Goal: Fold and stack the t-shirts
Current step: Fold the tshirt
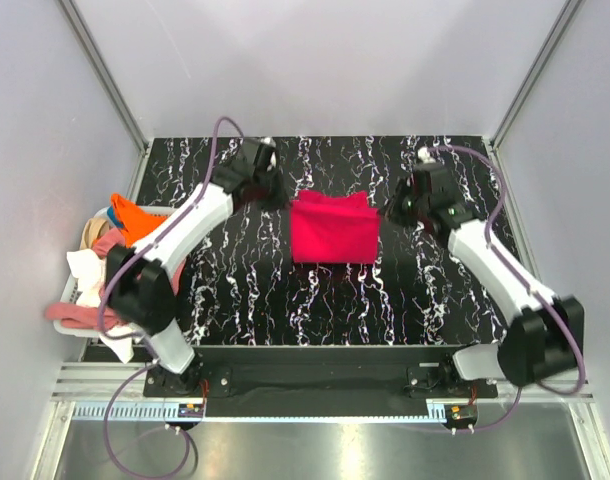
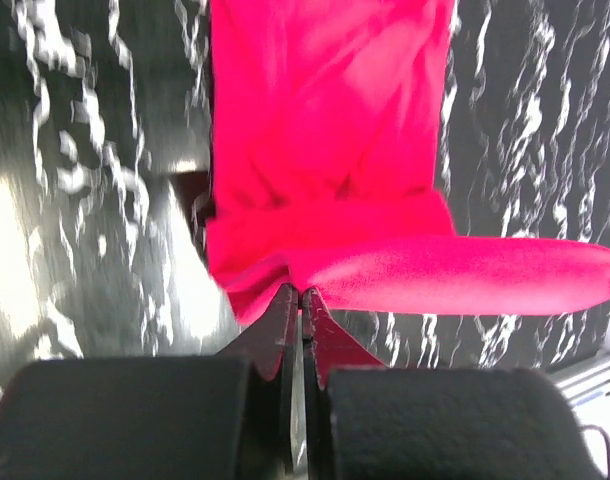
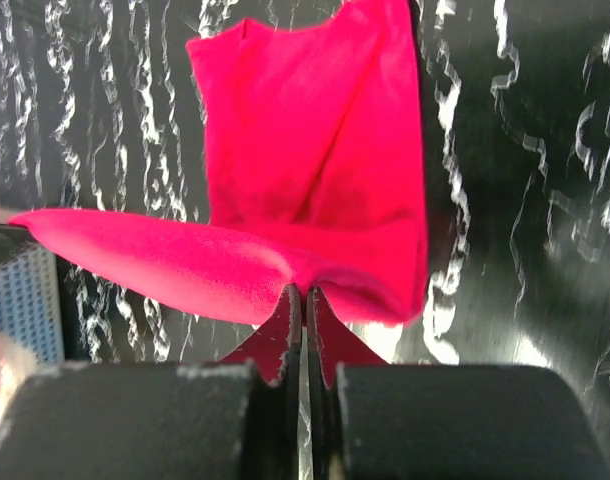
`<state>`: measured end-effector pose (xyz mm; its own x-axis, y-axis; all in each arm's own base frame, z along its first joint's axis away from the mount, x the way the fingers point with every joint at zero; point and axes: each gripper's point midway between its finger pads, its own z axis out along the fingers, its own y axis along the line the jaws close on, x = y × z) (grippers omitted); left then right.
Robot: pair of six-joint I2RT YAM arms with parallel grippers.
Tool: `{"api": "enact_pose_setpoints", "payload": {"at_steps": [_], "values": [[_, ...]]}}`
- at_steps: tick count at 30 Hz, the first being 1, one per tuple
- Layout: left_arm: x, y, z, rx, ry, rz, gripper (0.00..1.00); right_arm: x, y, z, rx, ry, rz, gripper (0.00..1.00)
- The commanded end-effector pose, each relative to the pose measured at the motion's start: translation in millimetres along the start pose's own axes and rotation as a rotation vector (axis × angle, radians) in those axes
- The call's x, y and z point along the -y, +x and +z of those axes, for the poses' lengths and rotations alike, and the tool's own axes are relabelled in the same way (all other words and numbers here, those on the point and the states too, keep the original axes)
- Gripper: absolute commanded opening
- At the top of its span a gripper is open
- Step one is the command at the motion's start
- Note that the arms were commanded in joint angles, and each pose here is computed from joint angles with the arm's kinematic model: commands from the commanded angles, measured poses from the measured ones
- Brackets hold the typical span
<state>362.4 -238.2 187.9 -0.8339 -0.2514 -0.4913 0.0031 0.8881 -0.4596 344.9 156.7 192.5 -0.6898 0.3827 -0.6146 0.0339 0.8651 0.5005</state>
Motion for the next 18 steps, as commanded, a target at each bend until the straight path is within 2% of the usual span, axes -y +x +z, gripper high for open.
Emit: {"api": "enact_pose_setpoints", "payload": {"at_steps": [1,3,4,6,7,9,10,12,13,15,16,17,18], "values": [[14.0,-47.3,8.2,0.052,0.075,0.044,0.0,-20.7,-52.8,19.9,0.076,-0.07,-0.072,0.0],[23.8,-77.6,12.0,0.096,0.118,0.059,0.0,-28.0,-74.8,28.6,0.09,-0.096,-0.077,0.01],[20.2,-79.7,32.5,0.069,0.117,0.058,0.0,-22.3,-70.4,47.3,0.045,-0.09,-0.072,0.01],[29.6,-106.8,39.9,0.098,0.174,0.058,0.0,-17.3,-80.3,61.2,0.039,-0.087,-0.062,0.03],[21.9,-107.1,64.9,0.071,0.167,0.046,0.0,-16.3,-83.6,76.3,0.02,-0.09,-0.058,0.04],[28.2,-135.4,74.8,0.121,0.224,0.045,0.0,-15.4,-100.5,89.1,0.027,-0.104,-0.05,0.04],[20.1,-134.3,99.7,0.099,0.225,0.032,0.0,-5.6,-94.0,109.7,-0.01,-0.09,-0.038,0.05],[26.7,-158.3,110.0,0.147,0.29,0.03,0.04,3.6,-101.1,128.3,-0.019,-0.084,-0.023,0.08],[16.1,-156.4,133.9,0.132,0.28,0.017,0.05,4.9,-102.4,148.9,-0.048,-0.11,-0.026,0.11],[15.4,-181.6,146.5,0.204,0.316,-0.001,0.07,7.6,-119.7,166.4,-0.037,-0.13,-0.012,0.09],[8.2,-179.8,167.7,0.195,0.337,-0.015,0.11,24.3,-112.2,187.5,-0.063,-0.101,0.01,0.07],[26.1,-193.9,164.7,0.235,0.451,0.005,0.17,32.5,-115.3,195.3,-0.056,-0.084,0.028,0.02],[20.6,-193.9,177.2,0.233,0.469,-0.002,0.32,46.2,-118.5,205.9,-0.054,-0.065,0.057,0.0]]}}
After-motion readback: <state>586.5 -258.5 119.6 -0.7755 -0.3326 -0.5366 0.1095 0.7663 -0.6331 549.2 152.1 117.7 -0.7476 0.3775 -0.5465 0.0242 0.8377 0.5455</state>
